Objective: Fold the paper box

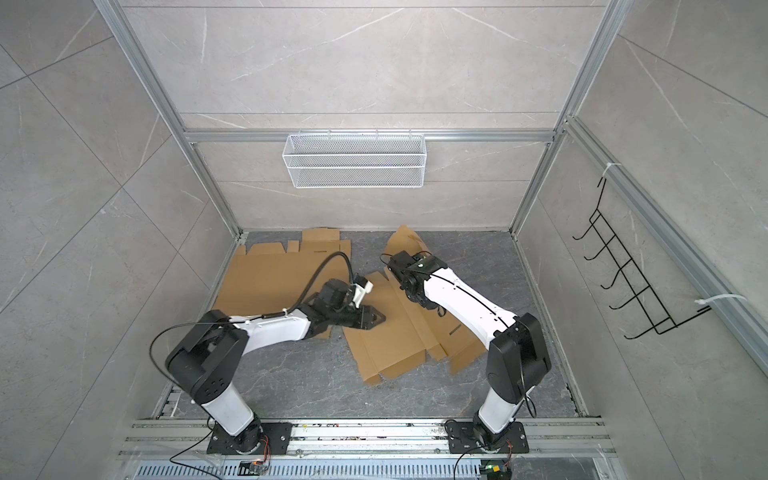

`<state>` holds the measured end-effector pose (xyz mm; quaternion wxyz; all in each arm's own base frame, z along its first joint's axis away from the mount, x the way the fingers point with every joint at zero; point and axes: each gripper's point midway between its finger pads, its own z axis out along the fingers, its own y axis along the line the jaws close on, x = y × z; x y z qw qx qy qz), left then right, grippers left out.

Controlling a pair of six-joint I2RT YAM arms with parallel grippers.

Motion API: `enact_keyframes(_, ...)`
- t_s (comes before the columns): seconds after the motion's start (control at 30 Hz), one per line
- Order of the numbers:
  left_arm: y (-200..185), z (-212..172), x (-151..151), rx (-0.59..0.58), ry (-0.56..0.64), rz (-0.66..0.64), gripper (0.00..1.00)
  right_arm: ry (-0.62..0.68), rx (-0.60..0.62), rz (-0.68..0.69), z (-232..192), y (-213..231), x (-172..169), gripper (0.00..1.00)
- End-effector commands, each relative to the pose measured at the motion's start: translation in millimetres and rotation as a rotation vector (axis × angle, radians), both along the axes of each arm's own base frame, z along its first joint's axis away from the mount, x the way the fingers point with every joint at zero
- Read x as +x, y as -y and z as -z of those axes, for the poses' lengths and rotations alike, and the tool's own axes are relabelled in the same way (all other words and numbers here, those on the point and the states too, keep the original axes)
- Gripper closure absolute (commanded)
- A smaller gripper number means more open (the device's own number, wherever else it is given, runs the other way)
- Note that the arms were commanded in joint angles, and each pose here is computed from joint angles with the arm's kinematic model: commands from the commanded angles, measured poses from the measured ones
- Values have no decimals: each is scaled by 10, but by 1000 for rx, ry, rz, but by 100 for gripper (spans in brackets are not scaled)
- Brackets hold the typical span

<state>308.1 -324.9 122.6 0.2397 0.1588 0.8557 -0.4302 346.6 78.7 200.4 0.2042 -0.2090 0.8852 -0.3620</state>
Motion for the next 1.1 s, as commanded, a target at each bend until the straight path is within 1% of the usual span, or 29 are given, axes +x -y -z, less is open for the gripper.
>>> enact_keyframes(0.0, -247, -731, 305, -84, 123, -65, 51, 89, -56, -117, -314, -84, 164, 100)
enact_keyframes(0.03, -312, -835, 365, -83, 137, -81, 50, 90, -64, -146, -337, -121, 186, 100)
enact_keyframes(0.1, -442, -1084, 514, -93, 156, -127, 47, 95, -117, -221, -382, -205, 230, 100)
enact_keyframes(0.27, -682, -1529, 760, -134, 144, -222, 35, 73, -221, -408, -355, -410, 263, 100)
enact_keyframes(0.33, -671, -1643, 807, -145, 135, -228, 31, 82, -235, -451, -324, -478, 260, 100)
enact_keyframes(0.4, -589, -1754, 848, -160, 137, -211, 27, 83, -241, -472, -272, -516, 250, 100)
enact_keyframes(0.43, -539, -1773, 862, -149, 139, -203, 25, 88, -243, -477, -256, -530, 252, 100)
enact_keyframes(0.53, -366, -1683, 910, -66, 105, -163, 24, 100, -245, -498, -208, -602, 233, 100)
enact_keyframes(0.63, -222, -1569, 912, -40, 58, -136, 24, 116, -260, -522, -189, -643, 209, 100)
enact_keyframes(0.7, -175, -1495, 896, -1, 40, -121, 24, 127, -255, -525, -201, -647, 197, 100)
enact_keyframes(0.97, -144, -1175, 956, 82, 2, -98, 23, 107, -239, -531, -100, -678, 169, 100)
enact_keyframes(1.07, -158, -1190, 976, 101, 14, -98, 23, 104, -240, -534, -89, -679, 161, 100)
